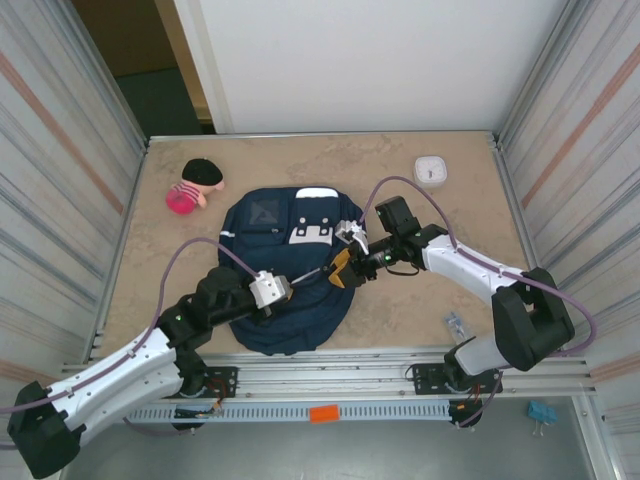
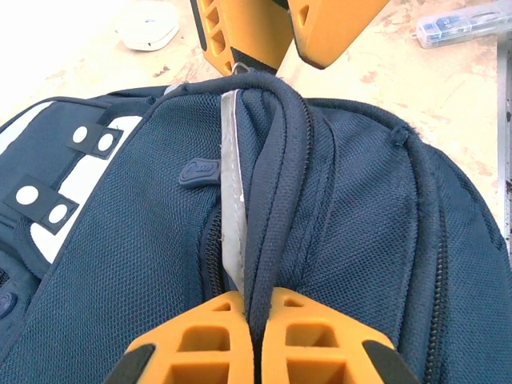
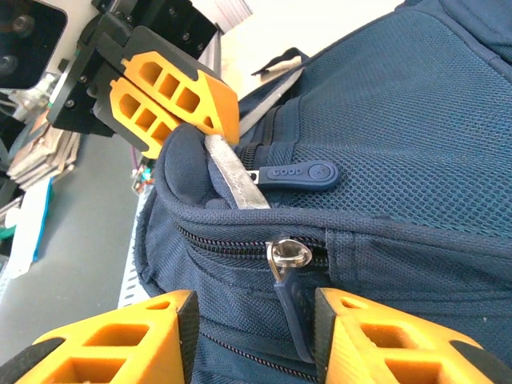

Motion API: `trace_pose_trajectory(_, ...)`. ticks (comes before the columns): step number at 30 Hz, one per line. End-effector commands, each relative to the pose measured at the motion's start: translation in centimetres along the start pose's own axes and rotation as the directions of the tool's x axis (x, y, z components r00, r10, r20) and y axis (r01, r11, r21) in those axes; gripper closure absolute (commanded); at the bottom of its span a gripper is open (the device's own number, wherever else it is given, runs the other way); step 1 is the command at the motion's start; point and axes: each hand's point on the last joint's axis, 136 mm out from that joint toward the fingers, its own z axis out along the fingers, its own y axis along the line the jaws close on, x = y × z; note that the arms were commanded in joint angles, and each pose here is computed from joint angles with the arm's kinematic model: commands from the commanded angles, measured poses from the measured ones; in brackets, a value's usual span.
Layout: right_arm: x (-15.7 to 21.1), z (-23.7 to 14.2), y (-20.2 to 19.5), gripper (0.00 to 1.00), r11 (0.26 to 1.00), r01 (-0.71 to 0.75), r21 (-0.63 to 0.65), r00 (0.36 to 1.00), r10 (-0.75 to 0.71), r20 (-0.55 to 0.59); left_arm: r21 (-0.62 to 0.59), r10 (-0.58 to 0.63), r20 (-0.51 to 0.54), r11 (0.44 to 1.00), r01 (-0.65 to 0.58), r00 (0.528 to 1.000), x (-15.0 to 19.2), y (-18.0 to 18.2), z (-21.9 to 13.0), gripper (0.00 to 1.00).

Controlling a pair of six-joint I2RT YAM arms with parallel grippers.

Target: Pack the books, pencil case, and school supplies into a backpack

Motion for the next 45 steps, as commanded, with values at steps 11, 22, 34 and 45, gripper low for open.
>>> trace_pose_trajectory(11, -1.4, 1.7, -0.3, 0.74, 0.999, 0.042, -0.02, 0.999, -0.042, -0.01, -0.052, 0.021, 0.199, 0.999, -0.011, 0.98, -5.0, 1.4, -1.3, 1.0)
trace_pose_trajectory(22, -1.6, 0.4, 1.2, 1.0, 0.993, 0.058, 0.1, 0.998, -0.056, -0.022, -0.268, -0.059, 0.033, 0.961, 0.066, 0.998, -2.4, 5.6, -0.7, 1.0)
trace_pose_trajectory(34, -1.6, 3.1, 3.1, 1.0, 0.98, -0.027, 0.195, 0.998, 0.037, -0.048, -0.186, -0.171, 0.16, 0.962, 0.2, 0.972, -6.4, 5.8, 1.3, 0.99)
trace_pose_trajectory(45, 2.1, -2.9, -2.5, 1.0, 0.802, -0.287, 0.524, 0.95, 0.31, 0.046, -0.351, -0.454, 0.078, 0.821, 0.451, 0.888, -3.9, 9.3, -0.8, 0.21)
